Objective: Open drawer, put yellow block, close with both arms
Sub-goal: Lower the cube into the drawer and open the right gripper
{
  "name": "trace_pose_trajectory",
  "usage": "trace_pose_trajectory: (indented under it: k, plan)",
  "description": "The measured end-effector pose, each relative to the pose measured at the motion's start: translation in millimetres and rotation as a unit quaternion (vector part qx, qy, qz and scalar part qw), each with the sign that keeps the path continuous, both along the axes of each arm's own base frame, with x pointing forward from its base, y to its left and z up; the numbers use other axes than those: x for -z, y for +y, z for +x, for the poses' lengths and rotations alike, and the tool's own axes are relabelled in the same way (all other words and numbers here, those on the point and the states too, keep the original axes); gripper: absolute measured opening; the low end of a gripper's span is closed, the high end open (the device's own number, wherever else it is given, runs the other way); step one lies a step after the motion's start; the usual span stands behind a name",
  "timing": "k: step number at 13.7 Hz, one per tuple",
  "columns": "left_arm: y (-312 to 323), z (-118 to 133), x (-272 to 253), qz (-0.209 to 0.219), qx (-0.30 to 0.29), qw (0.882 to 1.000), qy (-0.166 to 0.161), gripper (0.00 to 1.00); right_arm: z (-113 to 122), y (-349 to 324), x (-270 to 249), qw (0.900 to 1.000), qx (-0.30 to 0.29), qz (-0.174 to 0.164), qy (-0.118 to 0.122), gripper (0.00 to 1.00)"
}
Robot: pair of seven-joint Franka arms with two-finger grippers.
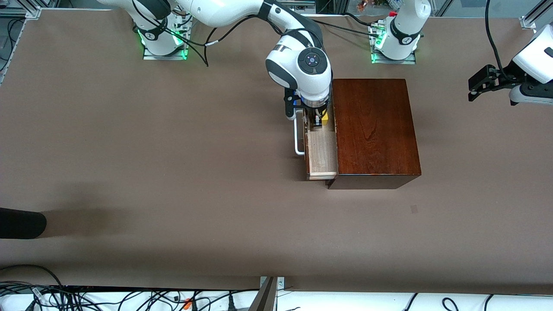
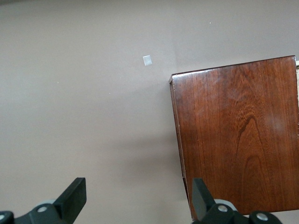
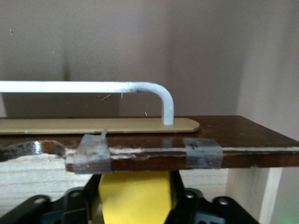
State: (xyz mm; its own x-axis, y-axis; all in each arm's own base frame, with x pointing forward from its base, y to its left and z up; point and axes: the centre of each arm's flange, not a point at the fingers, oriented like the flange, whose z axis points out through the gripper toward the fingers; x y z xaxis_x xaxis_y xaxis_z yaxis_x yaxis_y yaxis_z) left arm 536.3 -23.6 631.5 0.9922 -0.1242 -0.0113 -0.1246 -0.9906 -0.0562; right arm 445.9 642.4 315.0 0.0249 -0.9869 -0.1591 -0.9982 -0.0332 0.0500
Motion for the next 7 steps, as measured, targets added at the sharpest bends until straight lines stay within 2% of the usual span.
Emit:
trace_pose_trajectory:
  k: [2, 3, 7]
  plan:
    - [-5.0, -0.2, 0.0, 0.000, 0.005, 1.000, 0.000, 1.00, 2.4, -2.5, -5.4, 1.000, 0.001, -0.007, 0.003, 0.93]
    - [-8.9, -0.5, 0.0, 0.000, 0.008, 1.000, 0.000, 1.00, 4.7, -4.0, -15.7, 1.000, 0.002, -0.009, 0.004, 1.00]
    - [-13.3, -0.5, 0.2, 0.000, 0.012, 1.000, 0.000, 1.00, 30.6, -42.6, -108.8, 1.000, -0.008, -0.019, 0.000, 1.00]
